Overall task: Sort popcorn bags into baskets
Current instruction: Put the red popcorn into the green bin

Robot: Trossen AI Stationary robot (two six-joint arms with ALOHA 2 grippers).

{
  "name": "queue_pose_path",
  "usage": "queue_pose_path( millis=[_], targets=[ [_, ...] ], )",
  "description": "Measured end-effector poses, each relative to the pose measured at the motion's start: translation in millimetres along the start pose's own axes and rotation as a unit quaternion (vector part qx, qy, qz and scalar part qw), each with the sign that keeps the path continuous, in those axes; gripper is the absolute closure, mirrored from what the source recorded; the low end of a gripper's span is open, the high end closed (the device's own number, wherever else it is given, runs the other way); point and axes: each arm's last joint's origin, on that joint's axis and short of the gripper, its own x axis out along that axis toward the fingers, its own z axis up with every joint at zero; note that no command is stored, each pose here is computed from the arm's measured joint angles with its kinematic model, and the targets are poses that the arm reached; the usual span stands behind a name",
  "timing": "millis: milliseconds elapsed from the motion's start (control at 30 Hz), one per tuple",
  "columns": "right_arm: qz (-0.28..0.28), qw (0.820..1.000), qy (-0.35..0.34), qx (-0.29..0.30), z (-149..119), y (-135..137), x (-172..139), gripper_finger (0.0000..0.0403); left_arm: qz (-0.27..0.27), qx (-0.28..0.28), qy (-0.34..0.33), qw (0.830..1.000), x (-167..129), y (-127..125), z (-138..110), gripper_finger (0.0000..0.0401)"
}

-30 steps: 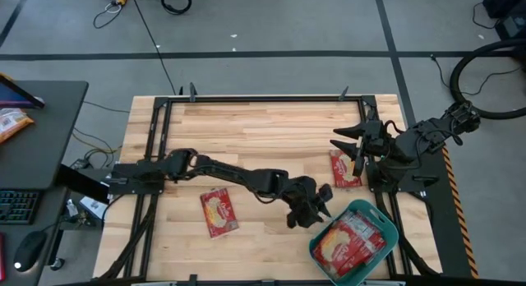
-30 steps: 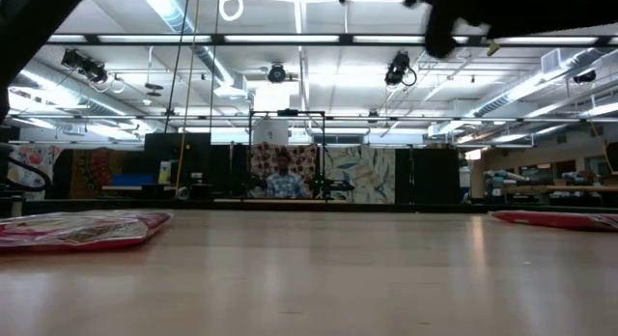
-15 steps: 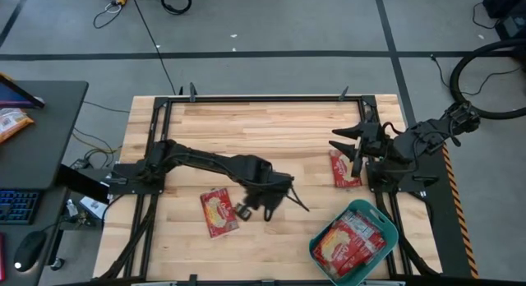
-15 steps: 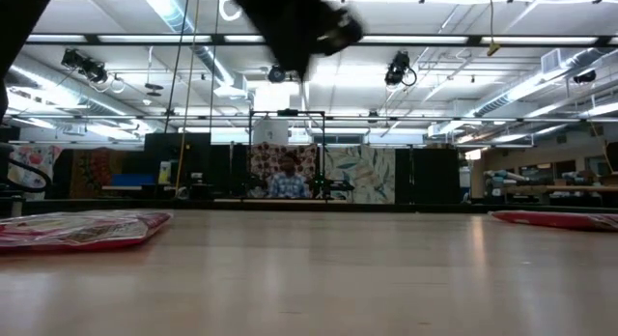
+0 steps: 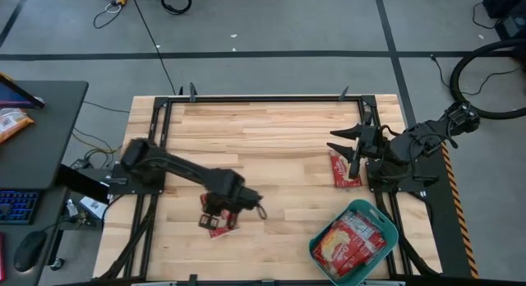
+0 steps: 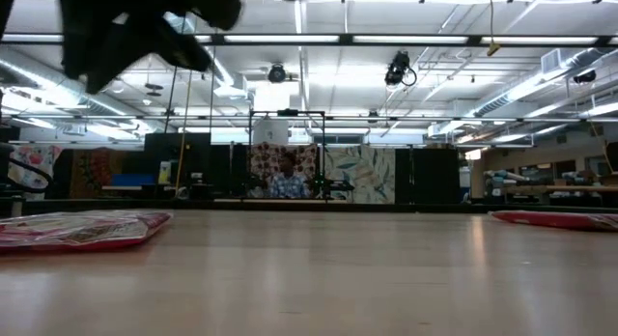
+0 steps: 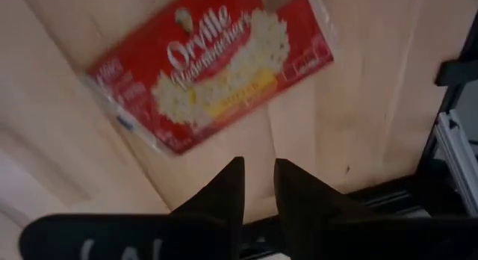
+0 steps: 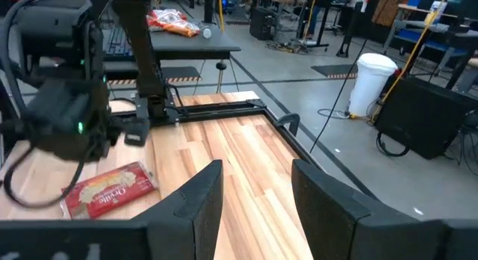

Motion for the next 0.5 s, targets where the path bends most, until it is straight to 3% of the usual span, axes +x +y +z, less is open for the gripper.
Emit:
queue_pose_path(
  millis=[233, 500],
  targets=[
    [-0.003, 1.0, 0.003, -0.007, -0.7, 0.3, 1.3, 0.0238, 0.023, -0.042, -0.116, 0.992, 6.5, -27.7, -51.2, 0.0324],
    [-0.012, 1.0, 0.009, -0.025, -2.2, 3.8, 5.5, 0.0238, 0.084, -0.092, -0.185, 0.975, 43.1, -50.6, -97.9, 0.0324]
  ],
)
